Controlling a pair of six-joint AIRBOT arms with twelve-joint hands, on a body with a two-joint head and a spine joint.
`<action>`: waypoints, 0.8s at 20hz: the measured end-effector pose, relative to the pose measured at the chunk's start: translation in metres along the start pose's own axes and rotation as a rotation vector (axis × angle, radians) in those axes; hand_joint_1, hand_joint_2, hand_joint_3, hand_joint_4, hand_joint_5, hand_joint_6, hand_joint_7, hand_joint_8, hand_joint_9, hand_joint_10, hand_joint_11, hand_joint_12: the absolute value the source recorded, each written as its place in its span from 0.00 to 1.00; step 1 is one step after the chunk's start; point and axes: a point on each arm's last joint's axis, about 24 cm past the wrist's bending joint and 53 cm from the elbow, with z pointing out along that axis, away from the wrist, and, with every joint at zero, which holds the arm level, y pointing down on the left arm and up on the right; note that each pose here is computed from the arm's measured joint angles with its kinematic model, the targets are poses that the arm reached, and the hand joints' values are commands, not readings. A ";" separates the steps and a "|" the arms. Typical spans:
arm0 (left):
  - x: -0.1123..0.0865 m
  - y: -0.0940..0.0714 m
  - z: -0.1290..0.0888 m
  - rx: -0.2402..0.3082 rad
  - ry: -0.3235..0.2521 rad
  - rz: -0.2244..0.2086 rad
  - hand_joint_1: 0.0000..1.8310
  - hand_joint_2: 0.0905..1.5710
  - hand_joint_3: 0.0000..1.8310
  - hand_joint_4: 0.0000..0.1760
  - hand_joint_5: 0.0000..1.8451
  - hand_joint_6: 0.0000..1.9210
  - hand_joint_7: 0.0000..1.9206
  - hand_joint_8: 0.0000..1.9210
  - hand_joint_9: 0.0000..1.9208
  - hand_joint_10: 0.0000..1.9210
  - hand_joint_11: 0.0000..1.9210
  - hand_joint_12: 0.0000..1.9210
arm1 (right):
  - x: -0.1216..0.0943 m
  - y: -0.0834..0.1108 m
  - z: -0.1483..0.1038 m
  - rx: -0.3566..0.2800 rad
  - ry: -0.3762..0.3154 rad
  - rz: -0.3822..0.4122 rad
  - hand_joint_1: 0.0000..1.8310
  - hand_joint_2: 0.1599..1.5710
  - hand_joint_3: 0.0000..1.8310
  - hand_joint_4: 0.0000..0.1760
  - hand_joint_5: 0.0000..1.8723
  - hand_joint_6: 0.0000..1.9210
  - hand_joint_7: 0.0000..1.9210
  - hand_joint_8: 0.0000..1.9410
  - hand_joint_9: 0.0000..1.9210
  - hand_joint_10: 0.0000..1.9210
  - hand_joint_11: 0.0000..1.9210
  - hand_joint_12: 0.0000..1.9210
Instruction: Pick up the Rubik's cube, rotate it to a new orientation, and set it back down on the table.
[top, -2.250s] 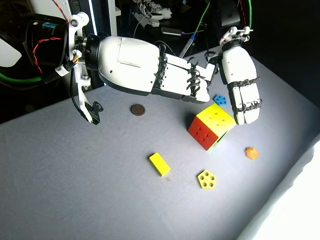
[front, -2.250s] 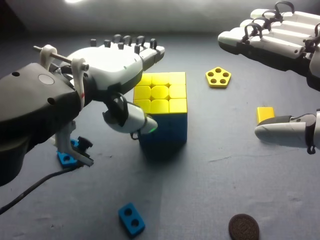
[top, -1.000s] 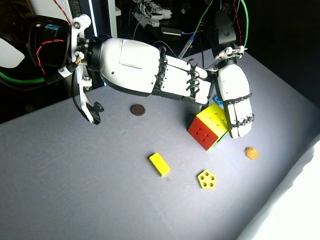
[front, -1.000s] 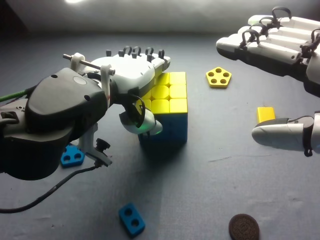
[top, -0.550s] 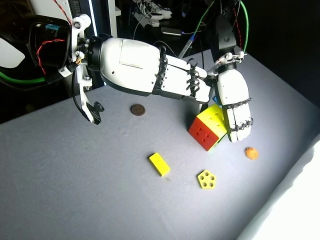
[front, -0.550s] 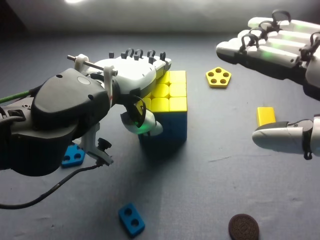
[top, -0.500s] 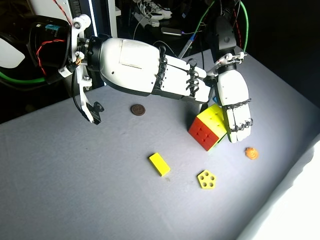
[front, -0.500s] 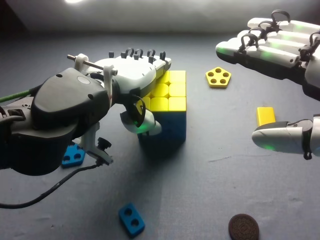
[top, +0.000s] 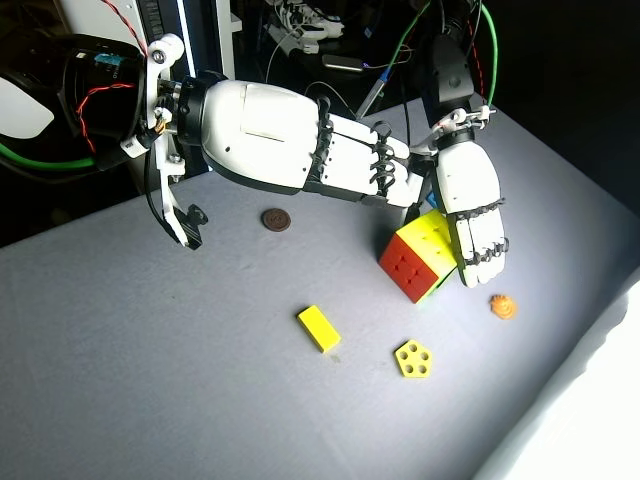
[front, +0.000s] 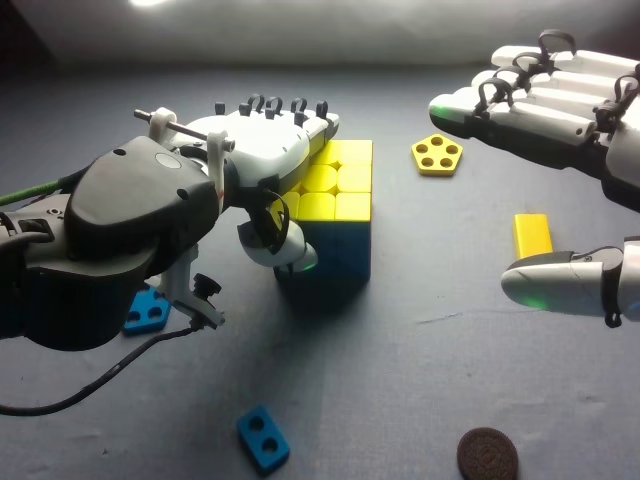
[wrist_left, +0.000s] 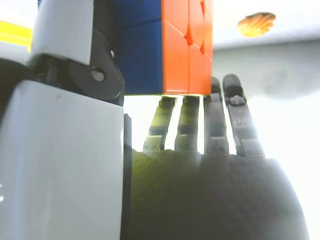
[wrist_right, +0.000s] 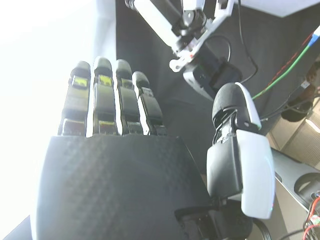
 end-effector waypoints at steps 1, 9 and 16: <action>0.000 0.000 0.000 0.000 0.000 0.000 0.55 0.64 0.00 0.00 0.00 0.00 0.00 0.00 0.00 0.00 0.00 0.01 | 0.000 0.000 0.000 -0.001 -0.001 0.000 0.09 0.73 0.00 0.00 0.00 0.00 0.04 0.00 0.04 0.00 0.00 0.00; 0.001 0.003 0.000 -0.004 -0.002 0.010 0.56 0.63 0.00 0.00 0.00 0.00 0.00 0.00 0.00 0.00 0.00 0.00 | 0.001 0.000 0.000 -0.001 0.001 0.000 0.12 0.73 0.00 0.00 0.01 0.00 0.05 0.01 0.06 0.01 0.02 0.01; 0.000 0.002 0.000 -0.004 -0.002 0.006 0.56 0.62 0.00 0.00 0.00 0.00 0.00 0.00 0.00 0.00 0.00 0.00 | 0.001 0.000 0.000 -0.002 0.001 0.000 0.15 0.72 0.00 0.00 0.02 0.00 0.06 0.00 0.06 0.00 0.00 0.08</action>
